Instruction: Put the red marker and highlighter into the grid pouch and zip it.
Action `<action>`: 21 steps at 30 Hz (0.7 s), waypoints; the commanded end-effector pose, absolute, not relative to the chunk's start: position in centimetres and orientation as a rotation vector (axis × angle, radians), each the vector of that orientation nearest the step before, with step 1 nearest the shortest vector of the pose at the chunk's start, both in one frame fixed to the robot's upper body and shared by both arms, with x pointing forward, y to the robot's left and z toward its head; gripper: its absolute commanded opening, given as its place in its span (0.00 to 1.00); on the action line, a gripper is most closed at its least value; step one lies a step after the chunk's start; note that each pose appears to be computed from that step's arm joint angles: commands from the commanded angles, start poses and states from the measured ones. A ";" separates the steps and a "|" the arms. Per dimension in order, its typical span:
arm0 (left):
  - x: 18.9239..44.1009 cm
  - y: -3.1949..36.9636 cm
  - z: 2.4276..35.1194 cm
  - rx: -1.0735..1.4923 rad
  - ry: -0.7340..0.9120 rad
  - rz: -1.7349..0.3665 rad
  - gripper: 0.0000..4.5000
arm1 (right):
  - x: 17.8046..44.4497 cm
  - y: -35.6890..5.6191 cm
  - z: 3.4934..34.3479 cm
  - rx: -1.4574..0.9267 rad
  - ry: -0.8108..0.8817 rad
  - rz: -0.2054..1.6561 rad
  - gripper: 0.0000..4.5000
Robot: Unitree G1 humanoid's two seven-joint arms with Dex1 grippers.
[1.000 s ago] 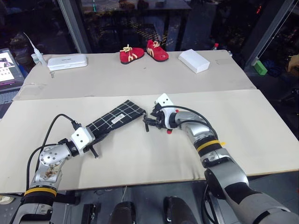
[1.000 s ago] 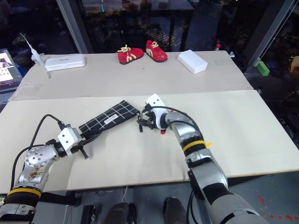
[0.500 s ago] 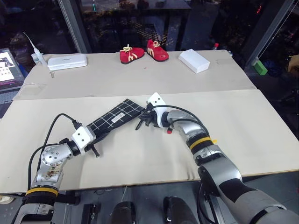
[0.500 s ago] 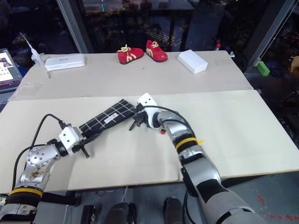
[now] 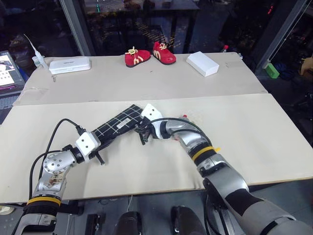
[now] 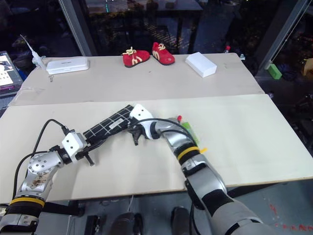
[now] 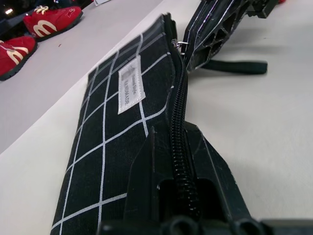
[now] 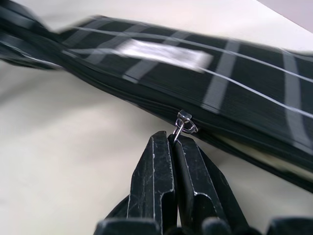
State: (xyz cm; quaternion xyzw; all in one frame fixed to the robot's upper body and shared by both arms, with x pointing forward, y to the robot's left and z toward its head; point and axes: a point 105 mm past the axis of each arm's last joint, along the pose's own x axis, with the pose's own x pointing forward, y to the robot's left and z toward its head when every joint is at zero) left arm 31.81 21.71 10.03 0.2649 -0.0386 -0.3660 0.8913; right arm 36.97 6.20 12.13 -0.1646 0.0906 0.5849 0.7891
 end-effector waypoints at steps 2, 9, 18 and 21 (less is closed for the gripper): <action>32.1 21.2 11.5 0.565 -0.130 -0.769 0.00 | 33.8 9.8 15.4 -0.362 0.072 1.441 0.01; 32.0 21.0 11.5 0.564 -0.135 -0.776 0.00 | 36.1 8.2 13.2 -0.428 0.135 1.294 0.08; 31.7 21.0 11.5 0.557 -0.135 -0.778 0.00 | 37.7 5.1 12.5 -0.478 0.154 1.251 0.74; 31.7 20.8 11.5 0.554 -0.137 -0.780 0.00 | 37.0 5.1 13.0 -0.453 0.149 1.298 0.96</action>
